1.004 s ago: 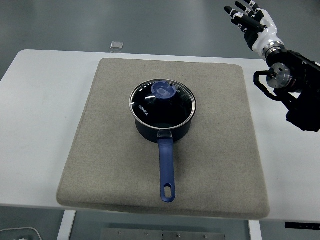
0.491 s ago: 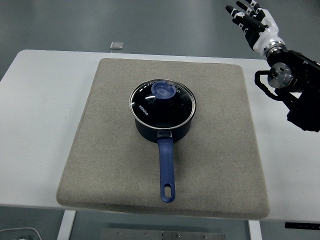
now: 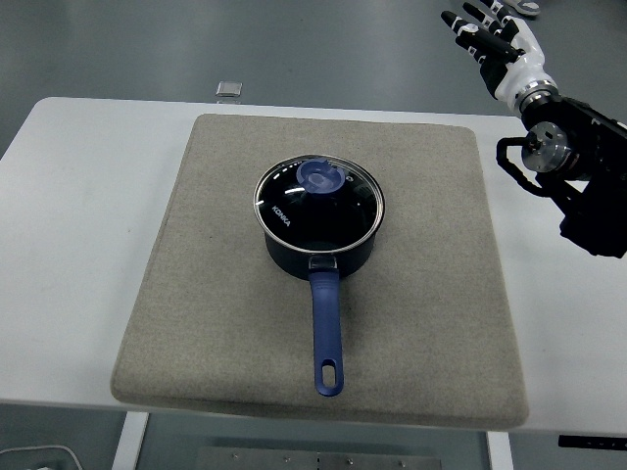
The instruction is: Lift the pot lid and place it to the right of the pot.
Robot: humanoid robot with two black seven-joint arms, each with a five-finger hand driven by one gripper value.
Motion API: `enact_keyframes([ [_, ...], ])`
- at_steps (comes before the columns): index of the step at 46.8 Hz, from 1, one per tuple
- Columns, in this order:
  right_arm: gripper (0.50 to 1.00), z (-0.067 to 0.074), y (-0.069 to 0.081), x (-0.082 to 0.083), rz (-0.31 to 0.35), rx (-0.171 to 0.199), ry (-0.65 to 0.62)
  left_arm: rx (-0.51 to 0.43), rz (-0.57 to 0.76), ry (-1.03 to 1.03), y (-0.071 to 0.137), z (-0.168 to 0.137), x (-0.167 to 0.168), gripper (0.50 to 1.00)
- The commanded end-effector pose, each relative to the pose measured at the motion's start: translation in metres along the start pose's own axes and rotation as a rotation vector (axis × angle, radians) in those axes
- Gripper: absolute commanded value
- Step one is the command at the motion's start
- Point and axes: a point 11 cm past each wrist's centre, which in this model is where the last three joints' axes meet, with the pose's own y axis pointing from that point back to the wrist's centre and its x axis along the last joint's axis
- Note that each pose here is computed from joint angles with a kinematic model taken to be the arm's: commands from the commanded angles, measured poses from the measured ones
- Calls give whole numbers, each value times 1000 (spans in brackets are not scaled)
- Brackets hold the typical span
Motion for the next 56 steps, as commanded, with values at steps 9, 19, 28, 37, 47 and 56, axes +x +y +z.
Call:
enact_keyframes([
  [9, 901, 1, 1, 2, 8, 18, 0, 1, 0, 0, 0, 0, 0, 1000],
  [19, 901, -1, 1, 2, 8, 20, 4, -1, 0, 0, 0, 0, 0, 1000],
  [28, 901, -6, 1, 7, 13, 29, 22, 1, 0, -1, 0, 0, 0, 1000],
  [37, 901, -18, 3, 29, 18, 43, 154, 1, 0, 0, 0, 0, 0, 1000],
  [47, 901, -30, 4, 35, -11, 57, 289, 1, 0, 0, 0, 0, 0, 1000],
  [56, 901, -59, -1, 23, -91, 96, 444, -1, 0, -1, 0, 0, 0, 1000],
])
